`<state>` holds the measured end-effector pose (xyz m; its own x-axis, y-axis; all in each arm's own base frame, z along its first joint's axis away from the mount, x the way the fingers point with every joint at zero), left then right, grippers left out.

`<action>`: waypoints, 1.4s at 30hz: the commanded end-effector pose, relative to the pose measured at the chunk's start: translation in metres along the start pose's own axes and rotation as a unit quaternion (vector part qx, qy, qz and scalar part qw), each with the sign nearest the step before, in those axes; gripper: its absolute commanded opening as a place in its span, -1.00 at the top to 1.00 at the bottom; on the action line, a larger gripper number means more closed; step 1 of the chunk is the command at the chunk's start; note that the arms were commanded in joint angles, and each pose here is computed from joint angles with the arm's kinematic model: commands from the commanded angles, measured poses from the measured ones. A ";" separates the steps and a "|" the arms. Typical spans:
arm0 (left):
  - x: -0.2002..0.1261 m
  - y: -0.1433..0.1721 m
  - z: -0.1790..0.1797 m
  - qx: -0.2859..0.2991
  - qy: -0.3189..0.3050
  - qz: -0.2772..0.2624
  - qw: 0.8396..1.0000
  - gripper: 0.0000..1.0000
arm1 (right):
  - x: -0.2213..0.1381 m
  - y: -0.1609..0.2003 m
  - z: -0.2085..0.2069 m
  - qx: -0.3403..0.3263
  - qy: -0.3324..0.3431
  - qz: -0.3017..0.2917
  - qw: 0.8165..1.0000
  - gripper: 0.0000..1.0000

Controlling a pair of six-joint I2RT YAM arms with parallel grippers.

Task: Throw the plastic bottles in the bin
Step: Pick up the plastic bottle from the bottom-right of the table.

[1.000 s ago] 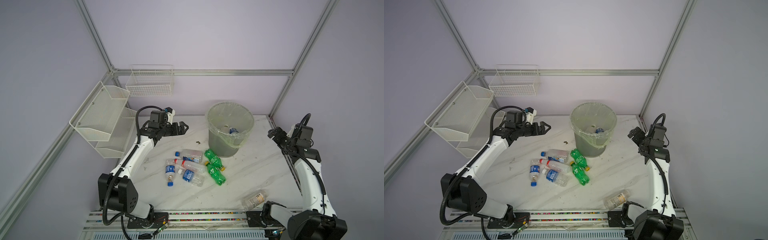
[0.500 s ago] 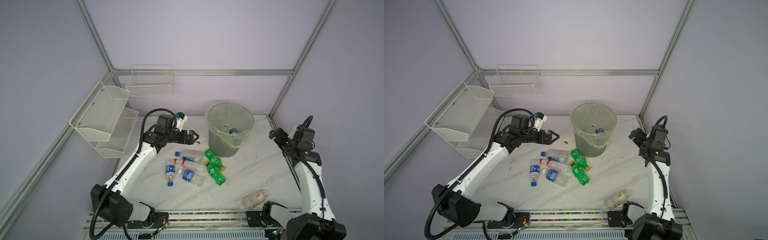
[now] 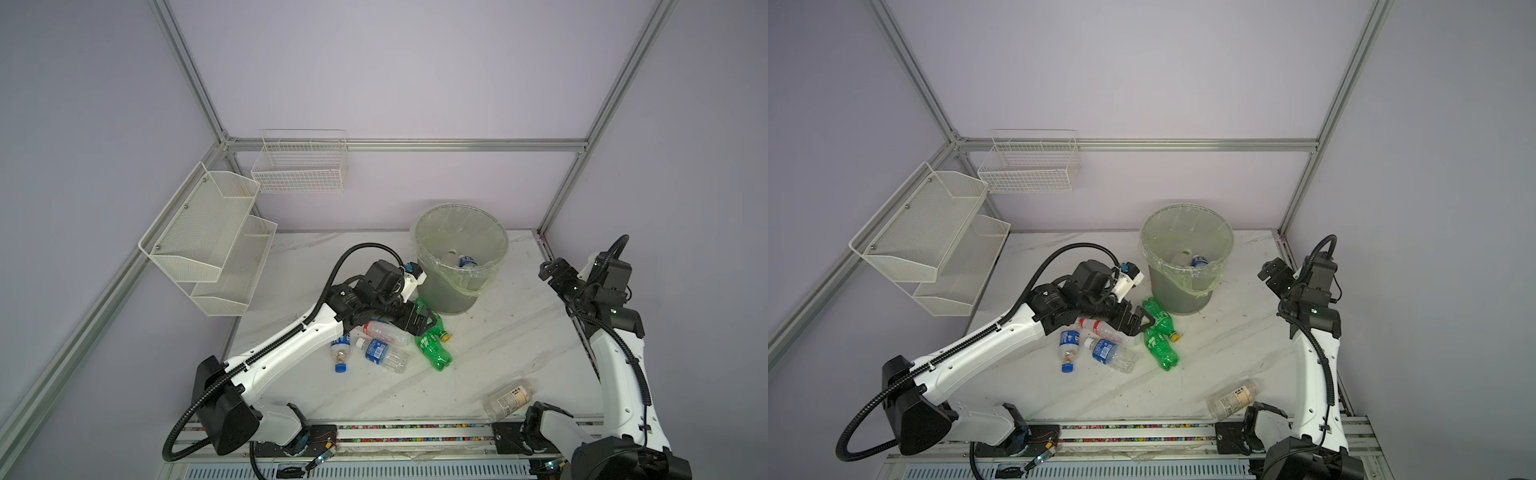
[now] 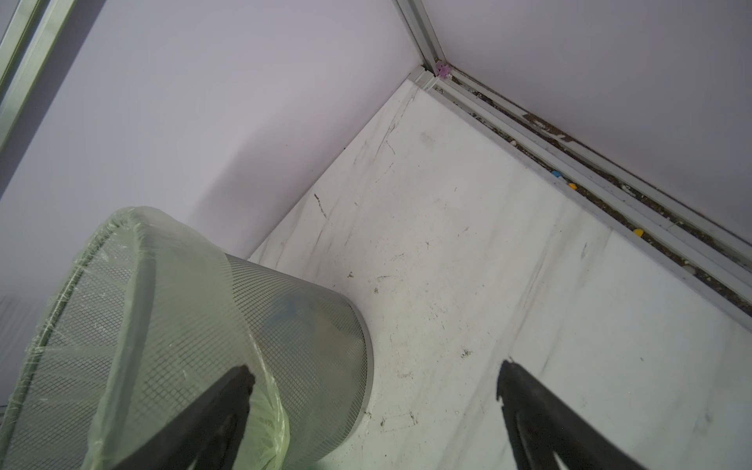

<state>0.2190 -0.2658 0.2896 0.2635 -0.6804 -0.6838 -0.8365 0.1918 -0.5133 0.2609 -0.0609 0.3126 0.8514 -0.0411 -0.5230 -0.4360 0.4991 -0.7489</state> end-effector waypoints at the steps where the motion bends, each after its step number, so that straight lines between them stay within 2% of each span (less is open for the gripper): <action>1: 0.014 -0.003 -0.020 0.040 -0.008 -0.006 0.999 -1.00 | -0.007 -0.003 0.001 0.002 -0.002 -0.018 1.000 -0.95; 14: 0.052 0.011 -0.069 0.122 -0.015 0.034 0.992 -1.00 | -0.015 -0.003 0.001 0.007 0.005 -0.028 1.000 -0.95; 19: 0.072 0.010 -0.086 0.174 -0.051 0.051 0.982 -1.00 | -0.021 -0.010 0.003 0.007 0.009 -0.045 0.999 -0.95; 28: 0.107 0.008 -0.097 0.218 -0.084 0.082 0.969 -0.99 | -0.029 -0.017 0.004 0.018 0.015 -0.065 0.998 -0.95; 34: 0.126 0.012 -0.116 0.236 -0.070 0.088 0.965 -1.00 | -0.035 -0.019 0.005 0.020 0.016 -0.072 0.997 -0.95; 42: 0.148 0.029 -0.144 0.291 -0.054 0.118 0.948 -0.99 | -0.040 -0.024 0.008 0.022 0.012 -0.083 0.996 -0.95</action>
<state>0.1699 -0.4511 0.2184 0.1703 -0.4408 -0.8813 -0.5465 0.7020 -0.4567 0.2442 -0.0625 0.3350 0.8837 -0.1133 -0.4541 -0.3339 0.5271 -0.7814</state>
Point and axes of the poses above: each gripper's point midway between its finger pads, its own x axis out along the fingers, its own z axis along the line the jaws close on, y = z × x, the point moved 8 cm from there along -x, back along the fingers, and after that the axes turned 13 degrees about -x, right-handed, at the moved point
